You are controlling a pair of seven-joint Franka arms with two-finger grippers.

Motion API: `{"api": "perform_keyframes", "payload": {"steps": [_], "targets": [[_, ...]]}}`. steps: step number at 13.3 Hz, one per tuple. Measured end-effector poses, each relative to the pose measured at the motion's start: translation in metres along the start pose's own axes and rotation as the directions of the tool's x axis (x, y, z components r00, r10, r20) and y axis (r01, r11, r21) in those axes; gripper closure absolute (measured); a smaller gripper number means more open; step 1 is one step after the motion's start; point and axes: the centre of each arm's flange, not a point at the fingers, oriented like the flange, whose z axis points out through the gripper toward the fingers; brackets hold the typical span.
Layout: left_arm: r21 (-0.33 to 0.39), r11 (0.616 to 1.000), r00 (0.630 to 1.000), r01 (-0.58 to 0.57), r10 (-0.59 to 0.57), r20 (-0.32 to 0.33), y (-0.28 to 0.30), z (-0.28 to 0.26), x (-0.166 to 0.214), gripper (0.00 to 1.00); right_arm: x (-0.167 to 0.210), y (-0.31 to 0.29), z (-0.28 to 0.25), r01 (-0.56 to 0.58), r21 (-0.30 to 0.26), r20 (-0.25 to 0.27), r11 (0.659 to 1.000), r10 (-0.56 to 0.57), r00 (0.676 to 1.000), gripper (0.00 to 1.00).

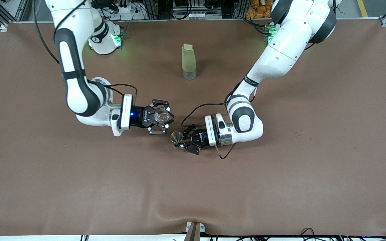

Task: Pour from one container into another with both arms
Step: 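Bring the beaker with the right gripper above the jigger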

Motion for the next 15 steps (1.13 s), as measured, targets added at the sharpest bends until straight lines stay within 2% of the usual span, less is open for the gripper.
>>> {"api": "perform_keyframes", "payload": {"steps": [6, 15], "targets": [[-0.021, 1.000, 1.000, 0.006, -0.007, -0.018, 0.006, 0.004, -0.001, 0.79, -0.014, 0.003, 0.029, -0.019, -0.008, -0.001, 1.000, 0.019, 1.000, 0.85], [-0.021, 1.000, 1.000, 0.020, -0.020, -0.007, 0.009, 0.001, -0.009, 0.79, -0.020, 0.003, 0.031, -0.075, 0.000, 0.000, 0.997, 0.075, 0.997, 0.85]]}}
